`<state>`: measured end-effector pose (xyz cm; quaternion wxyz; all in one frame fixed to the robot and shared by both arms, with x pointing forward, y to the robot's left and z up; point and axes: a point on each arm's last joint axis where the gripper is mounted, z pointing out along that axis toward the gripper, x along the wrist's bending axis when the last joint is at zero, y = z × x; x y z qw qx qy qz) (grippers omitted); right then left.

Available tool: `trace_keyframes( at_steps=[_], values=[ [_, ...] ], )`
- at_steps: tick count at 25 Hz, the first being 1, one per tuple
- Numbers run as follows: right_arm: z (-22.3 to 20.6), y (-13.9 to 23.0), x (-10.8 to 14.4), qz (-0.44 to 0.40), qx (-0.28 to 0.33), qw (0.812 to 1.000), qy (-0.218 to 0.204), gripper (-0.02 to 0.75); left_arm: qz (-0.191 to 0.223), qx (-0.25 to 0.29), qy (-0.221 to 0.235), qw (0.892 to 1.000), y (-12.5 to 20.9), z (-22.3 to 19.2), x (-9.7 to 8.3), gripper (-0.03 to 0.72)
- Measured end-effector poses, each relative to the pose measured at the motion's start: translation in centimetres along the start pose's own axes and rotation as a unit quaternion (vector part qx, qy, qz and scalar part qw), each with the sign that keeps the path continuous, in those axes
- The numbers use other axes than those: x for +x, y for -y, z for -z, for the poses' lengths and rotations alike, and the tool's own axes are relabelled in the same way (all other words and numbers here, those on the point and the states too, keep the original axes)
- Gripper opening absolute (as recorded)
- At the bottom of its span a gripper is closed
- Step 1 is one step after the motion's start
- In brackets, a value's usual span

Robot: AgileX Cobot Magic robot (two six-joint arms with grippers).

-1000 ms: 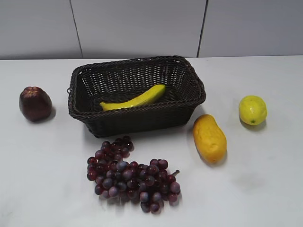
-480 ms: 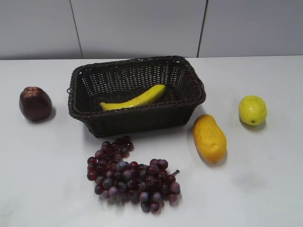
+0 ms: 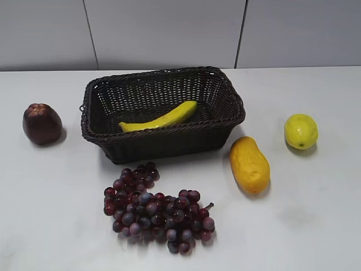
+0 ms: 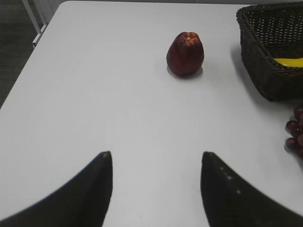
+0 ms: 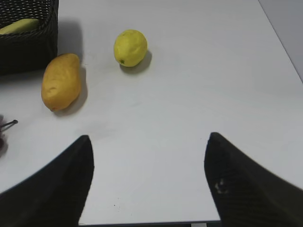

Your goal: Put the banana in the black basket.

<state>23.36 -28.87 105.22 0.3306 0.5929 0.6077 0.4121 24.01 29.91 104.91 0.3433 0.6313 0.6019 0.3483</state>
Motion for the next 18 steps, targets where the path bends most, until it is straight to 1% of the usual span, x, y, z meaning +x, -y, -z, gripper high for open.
trace_keyframes(
  at_steps=[3, 7, 15, 18],
  values=[
    [0.00, 0.00, 0.00, 0.000, 0.000, 1.000, 0.000, 0.582, 0.000, -0.001, 0.000, 1.000, 0.02, 0.03, 0.00, 0.582],
    [0.00, 0.00, 0.00, 0.000, 0.000, 1.000, 0.000, 0.582, -0.001, -0.023, -0.001, 1.000, 0.33, 0.56, -0.03, 0.581],
    [0.00, 0.00, -0.01, 0.000, 0.000, 1.000, 0.000, 0.582, 0.000, -0.025, -0.001, 1.000, 0.40, 0.64, -0.04, 0.538],
    [0.00, 0.00, -0.01, 0.000, 0.000, 1.000, 0.000, 0.582, 0.000, -0.026, -0.001, 1.000, 0.40, 0.65, -0.04, 0.533]
  ],
)
